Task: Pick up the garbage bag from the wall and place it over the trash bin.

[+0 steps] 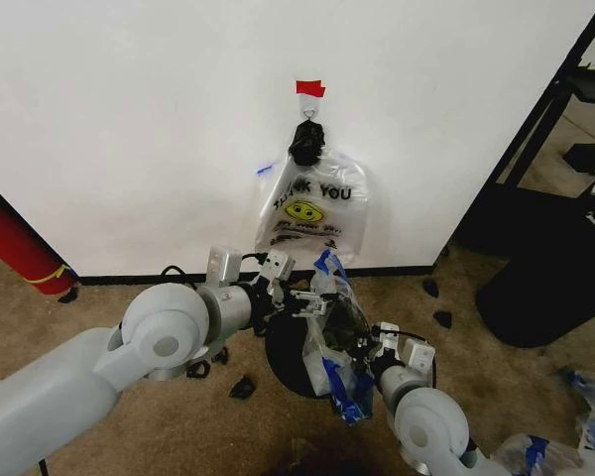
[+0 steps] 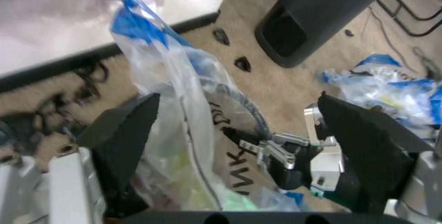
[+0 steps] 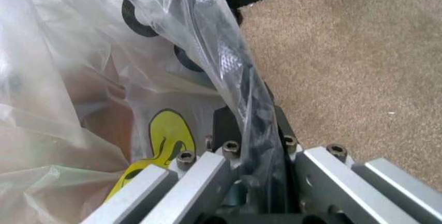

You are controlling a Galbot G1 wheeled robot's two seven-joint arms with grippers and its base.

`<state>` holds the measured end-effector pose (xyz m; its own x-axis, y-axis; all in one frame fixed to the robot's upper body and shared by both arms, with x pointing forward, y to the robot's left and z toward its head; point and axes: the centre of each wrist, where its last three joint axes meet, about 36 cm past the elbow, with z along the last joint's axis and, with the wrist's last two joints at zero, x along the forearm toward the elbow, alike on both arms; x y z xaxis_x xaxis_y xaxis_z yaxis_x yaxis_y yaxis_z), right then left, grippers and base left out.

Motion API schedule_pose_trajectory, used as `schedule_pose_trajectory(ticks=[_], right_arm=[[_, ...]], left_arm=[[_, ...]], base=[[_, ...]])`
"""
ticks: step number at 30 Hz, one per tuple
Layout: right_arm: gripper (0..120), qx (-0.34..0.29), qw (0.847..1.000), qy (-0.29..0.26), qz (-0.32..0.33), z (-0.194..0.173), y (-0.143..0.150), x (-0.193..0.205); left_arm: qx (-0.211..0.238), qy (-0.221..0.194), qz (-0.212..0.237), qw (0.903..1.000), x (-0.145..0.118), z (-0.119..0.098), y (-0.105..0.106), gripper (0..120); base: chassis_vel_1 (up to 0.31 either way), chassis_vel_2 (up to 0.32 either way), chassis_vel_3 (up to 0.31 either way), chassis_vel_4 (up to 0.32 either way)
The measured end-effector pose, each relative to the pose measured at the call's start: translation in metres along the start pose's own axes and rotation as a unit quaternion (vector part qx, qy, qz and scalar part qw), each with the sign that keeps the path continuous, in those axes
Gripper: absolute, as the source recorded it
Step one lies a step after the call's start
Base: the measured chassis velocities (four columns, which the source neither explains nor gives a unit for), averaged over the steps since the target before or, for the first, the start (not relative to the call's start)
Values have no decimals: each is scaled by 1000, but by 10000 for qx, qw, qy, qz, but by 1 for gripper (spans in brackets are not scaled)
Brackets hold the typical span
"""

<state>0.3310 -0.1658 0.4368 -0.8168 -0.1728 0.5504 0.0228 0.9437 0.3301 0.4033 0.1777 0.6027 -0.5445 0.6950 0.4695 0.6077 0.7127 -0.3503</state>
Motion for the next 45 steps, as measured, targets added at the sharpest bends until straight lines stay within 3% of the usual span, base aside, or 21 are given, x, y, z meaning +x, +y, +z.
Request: schedule_pose_trajectory(ticks=[10, 23, 33, 45], right_arm=[[0, -58, 10000, -4, -30, 0, 2, 2], [0, -41, 10000, -24, -34, -1, 2, 2], [0, -70, 10000, -27, -46, -1, 2, 3], [0, -130, 9999, -24, -110, -3, 2, 4]], left_arm=[[154, 185, -209, 9995, -27, 6, 5, 47], [96, 197, -411, 9989, -35, 10, 7, 0], [-34, 34, -714, 9974, -37, 9, 16, 0], [-65, -169, -1451, 9892, -26, 2, 53, 0]], base=[[0, 0, 0, 0], [0, 0, 0, 0], [0, 0, 0, 0], [0, 0, 0, 0]])
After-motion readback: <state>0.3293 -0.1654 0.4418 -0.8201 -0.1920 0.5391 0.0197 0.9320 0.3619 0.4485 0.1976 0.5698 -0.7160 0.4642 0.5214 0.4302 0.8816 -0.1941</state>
